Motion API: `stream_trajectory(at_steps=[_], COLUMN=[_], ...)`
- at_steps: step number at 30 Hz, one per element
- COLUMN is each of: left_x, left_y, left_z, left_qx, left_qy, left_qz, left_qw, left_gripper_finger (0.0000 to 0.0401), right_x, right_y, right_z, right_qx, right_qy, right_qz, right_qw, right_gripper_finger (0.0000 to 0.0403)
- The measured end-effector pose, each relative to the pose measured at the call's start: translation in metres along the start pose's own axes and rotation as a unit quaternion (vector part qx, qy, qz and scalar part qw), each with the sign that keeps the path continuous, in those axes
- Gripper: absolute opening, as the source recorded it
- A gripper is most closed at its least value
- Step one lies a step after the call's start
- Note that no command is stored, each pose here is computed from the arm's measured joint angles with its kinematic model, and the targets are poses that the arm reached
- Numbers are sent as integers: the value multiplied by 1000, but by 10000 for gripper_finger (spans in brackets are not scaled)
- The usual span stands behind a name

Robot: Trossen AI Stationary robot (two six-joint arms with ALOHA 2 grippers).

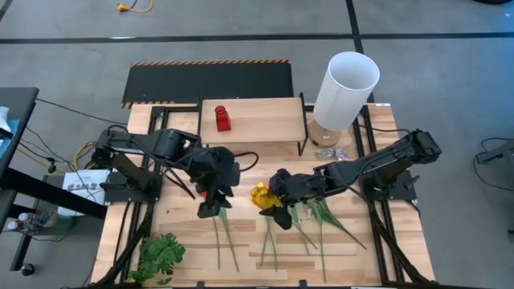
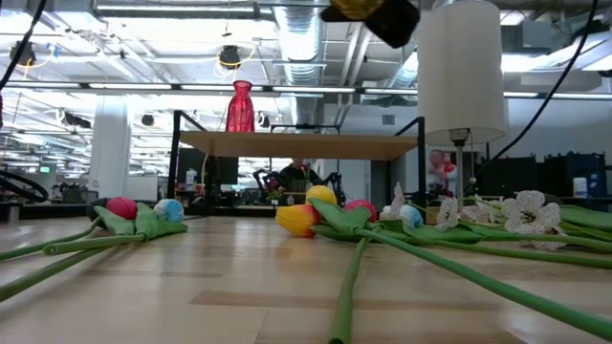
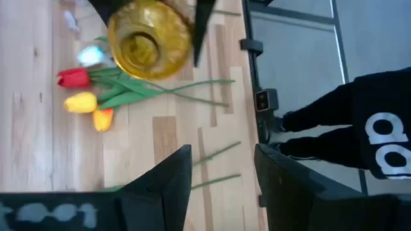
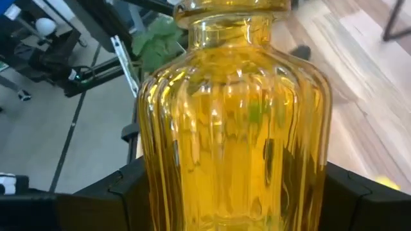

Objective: Pick and place flowers into a vace then onto a shelf
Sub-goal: Put the yellow flower vase on the shelf

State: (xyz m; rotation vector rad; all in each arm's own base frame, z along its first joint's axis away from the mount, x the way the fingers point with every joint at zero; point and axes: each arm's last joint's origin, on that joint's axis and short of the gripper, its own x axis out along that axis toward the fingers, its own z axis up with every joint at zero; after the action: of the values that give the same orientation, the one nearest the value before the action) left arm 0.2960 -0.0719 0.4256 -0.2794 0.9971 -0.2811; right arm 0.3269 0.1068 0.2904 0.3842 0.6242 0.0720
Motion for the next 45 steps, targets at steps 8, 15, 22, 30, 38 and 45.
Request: stream_trajectory(at_steps=[8, 15, 22, 30, 38, 45], left_x=[-23, -32, -34, -35, -38, -48], left_y=[1, 2, 3, 2, 0, 5], left_z=[-10, -11, -9, -4, -16, -50], left_qx=[0, 28, 50, 50, 32, 18], left_qy=[6, -21, -37, -66, -56, -94], left_qz=[58, 102, 122, 119, 171, 171], left_qw=[998, 994, 991, 989, 983, 981], left_gripper_finger=[158, 158, 158, 158, 158, 157], right_x=[-31, -49, -45, 3, 23, 11], right_y=[23, 62, 83, 71, 23, -27], right_z=[-28, -66, -110, -133, -89, -39], right_qx=[19, 40, 80, 73, 52, 83], right_qy=[41, -36, -161, -241, -306, -330], right_qz=[-69, -158, -248, -322, -428, -503], right_qw=[997, 986, 952, 913, 849, 795], right_gripper_finger=[276, 276, 276, 276, 276, 276])
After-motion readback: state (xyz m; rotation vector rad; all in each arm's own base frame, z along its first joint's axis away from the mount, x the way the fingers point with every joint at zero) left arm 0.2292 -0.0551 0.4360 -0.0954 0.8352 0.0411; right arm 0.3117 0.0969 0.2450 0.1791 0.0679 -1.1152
